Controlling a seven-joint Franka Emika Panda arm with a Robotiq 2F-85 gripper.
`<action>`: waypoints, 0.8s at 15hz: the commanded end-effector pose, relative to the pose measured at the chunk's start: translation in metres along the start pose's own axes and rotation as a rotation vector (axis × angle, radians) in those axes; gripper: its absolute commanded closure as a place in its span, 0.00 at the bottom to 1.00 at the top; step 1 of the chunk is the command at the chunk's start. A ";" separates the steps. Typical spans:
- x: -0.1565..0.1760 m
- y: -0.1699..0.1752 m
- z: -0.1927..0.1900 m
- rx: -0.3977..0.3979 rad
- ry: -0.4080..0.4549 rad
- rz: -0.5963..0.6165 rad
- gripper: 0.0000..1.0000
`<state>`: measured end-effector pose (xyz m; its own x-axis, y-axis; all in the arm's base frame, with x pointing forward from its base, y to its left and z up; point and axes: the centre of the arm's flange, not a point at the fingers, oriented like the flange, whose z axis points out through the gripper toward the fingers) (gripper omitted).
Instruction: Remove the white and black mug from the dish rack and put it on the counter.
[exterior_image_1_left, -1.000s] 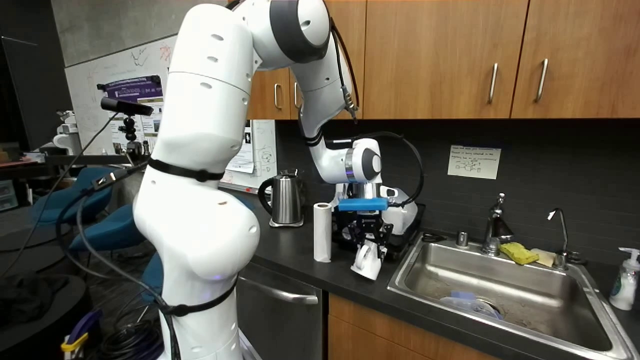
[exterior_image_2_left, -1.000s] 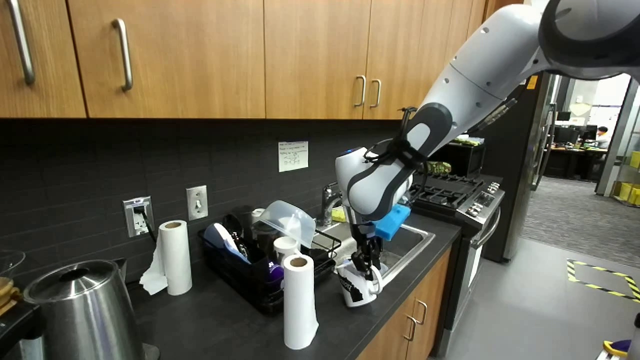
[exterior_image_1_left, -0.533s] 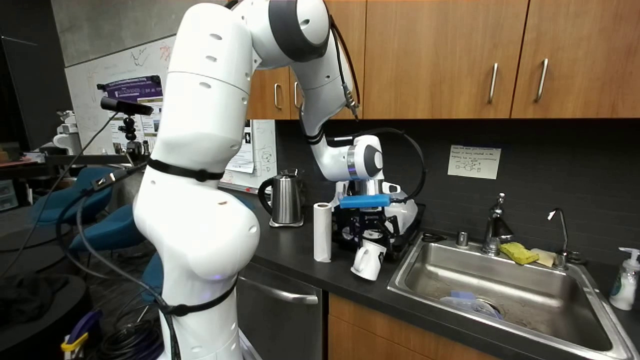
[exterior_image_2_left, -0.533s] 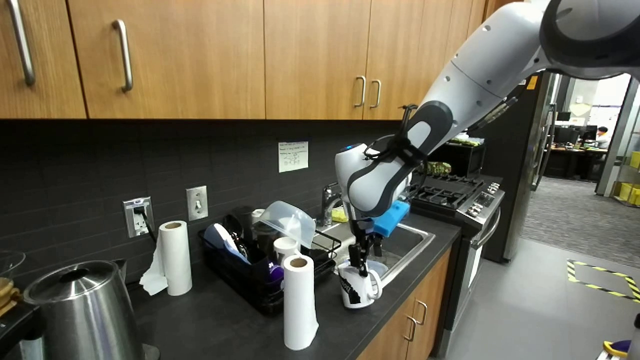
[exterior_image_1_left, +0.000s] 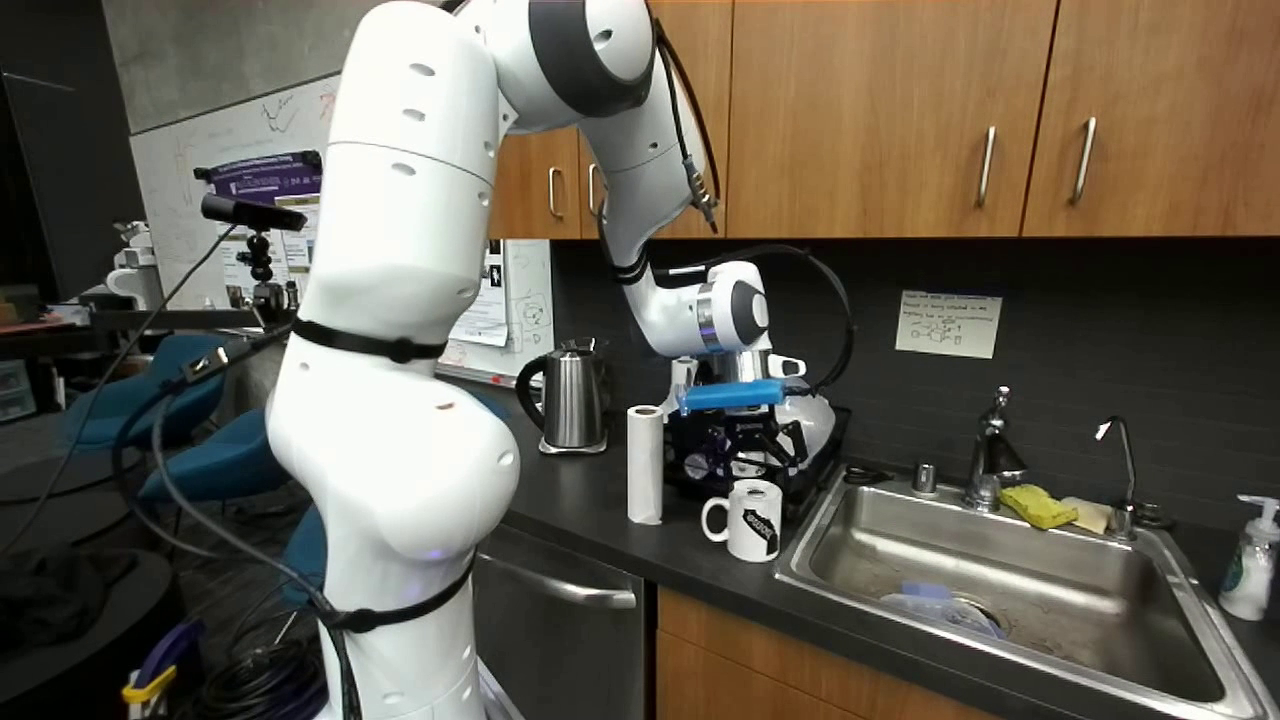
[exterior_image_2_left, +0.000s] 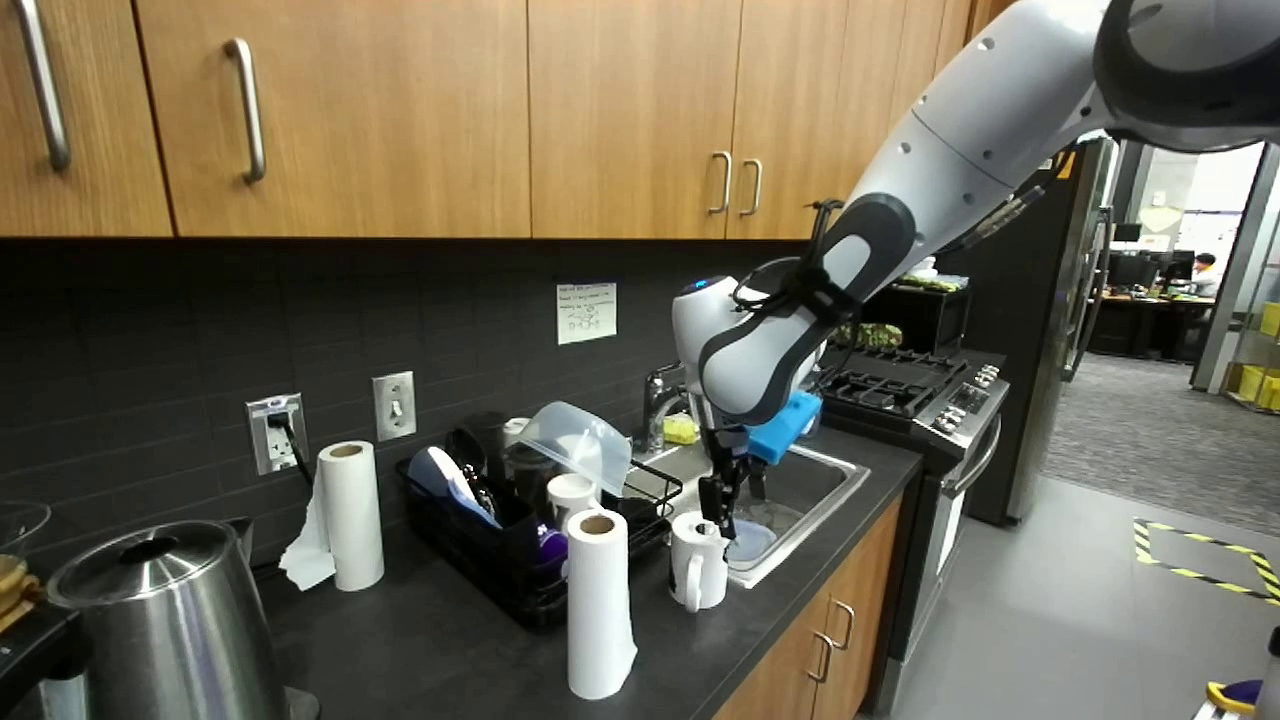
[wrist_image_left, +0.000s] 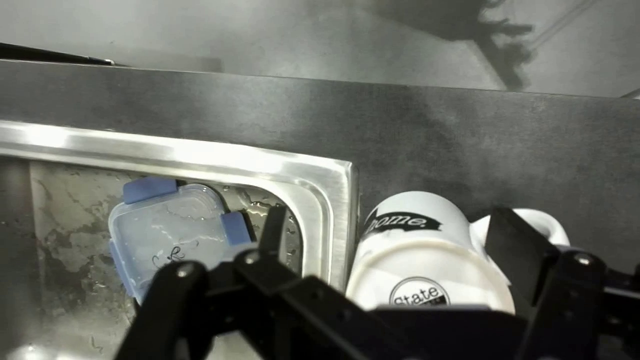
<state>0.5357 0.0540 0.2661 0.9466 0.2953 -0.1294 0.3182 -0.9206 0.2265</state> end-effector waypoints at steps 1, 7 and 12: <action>-0.010 0.002 -0.014 -0.012 -0.006 0.007 0.00; -0.034 0.018 -0.057 0.044 -0.025 0.023 0.00; -0.067 0.043 -0.104 0.112 -0.033 0.037 0.00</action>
<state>0.5151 0.0363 0.3494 0.9548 0.2523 -0.1574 0.2766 -0.9478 0.1584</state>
